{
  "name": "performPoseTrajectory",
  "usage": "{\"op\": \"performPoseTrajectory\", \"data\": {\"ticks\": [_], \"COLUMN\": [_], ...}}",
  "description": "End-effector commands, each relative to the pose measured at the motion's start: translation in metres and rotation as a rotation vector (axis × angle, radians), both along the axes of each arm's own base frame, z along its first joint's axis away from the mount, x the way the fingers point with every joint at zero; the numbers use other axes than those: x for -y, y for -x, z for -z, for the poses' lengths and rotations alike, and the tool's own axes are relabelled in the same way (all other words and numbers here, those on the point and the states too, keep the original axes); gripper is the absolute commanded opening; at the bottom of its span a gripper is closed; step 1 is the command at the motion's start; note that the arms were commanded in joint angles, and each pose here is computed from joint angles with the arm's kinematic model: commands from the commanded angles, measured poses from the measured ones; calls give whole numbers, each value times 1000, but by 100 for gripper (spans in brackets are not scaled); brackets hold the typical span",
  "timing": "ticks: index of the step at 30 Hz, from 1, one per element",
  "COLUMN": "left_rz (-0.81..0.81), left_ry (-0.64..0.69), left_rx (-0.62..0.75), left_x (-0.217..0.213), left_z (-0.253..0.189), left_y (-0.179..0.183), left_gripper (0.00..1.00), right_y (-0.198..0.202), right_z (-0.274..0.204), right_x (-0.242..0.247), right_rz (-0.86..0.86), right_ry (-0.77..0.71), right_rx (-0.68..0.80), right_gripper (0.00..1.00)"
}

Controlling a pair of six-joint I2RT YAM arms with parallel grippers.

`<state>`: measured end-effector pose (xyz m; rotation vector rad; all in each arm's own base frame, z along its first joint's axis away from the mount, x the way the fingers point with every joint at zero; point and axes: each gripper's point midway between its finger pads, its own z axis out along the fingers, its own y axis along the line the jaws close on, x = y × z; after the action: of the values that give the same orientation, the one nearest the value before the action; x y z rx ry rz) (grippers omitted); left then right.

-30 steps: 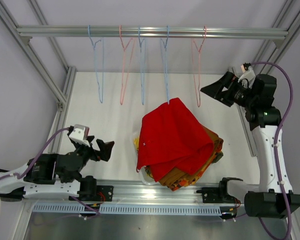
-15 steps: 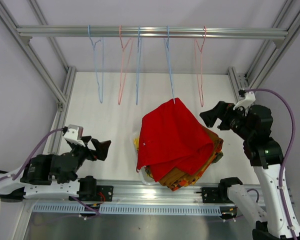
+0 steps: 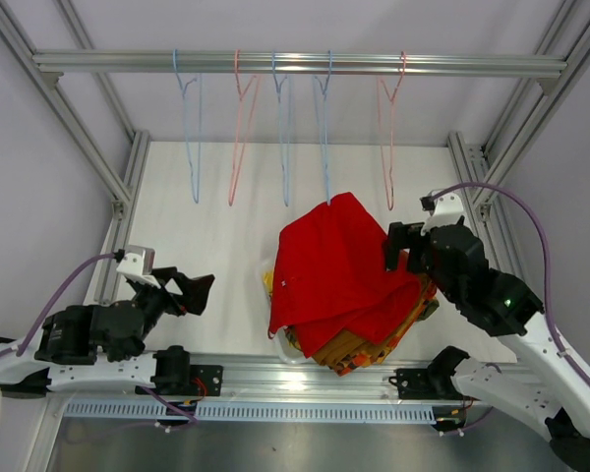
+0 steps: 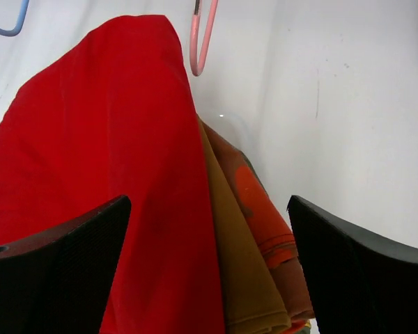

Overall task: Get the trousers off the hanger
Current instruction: Reset both arms

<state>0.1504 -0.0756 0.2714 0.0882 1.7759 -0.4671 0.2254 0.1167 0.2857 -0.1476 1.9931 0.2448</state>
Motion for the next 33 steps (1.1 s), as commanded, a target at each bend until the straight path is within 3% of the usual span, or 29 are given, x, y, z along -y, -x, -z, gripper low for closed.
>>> {"op": "performPoseTrajectory", "data": {"ticks": [1,11,33], "left_rz": [-31,-58,-48], "left_ry": [13,25,43], "left_rx": [12,9,0], "left_x": [-2,-11,-13], "left_z": [-4,-2,-2], "left_y": [-3,-4,-2], "left_gripper": [99,99,99], "right_y": [0,22,25], "right_z": [-22,-28,-23], "right_x": [27,37,51], "right_rz": [127,122,193], "right_ry": [21,43,21], "right_rx": [122,249,259], "right_gripper": [99,100,99]}}
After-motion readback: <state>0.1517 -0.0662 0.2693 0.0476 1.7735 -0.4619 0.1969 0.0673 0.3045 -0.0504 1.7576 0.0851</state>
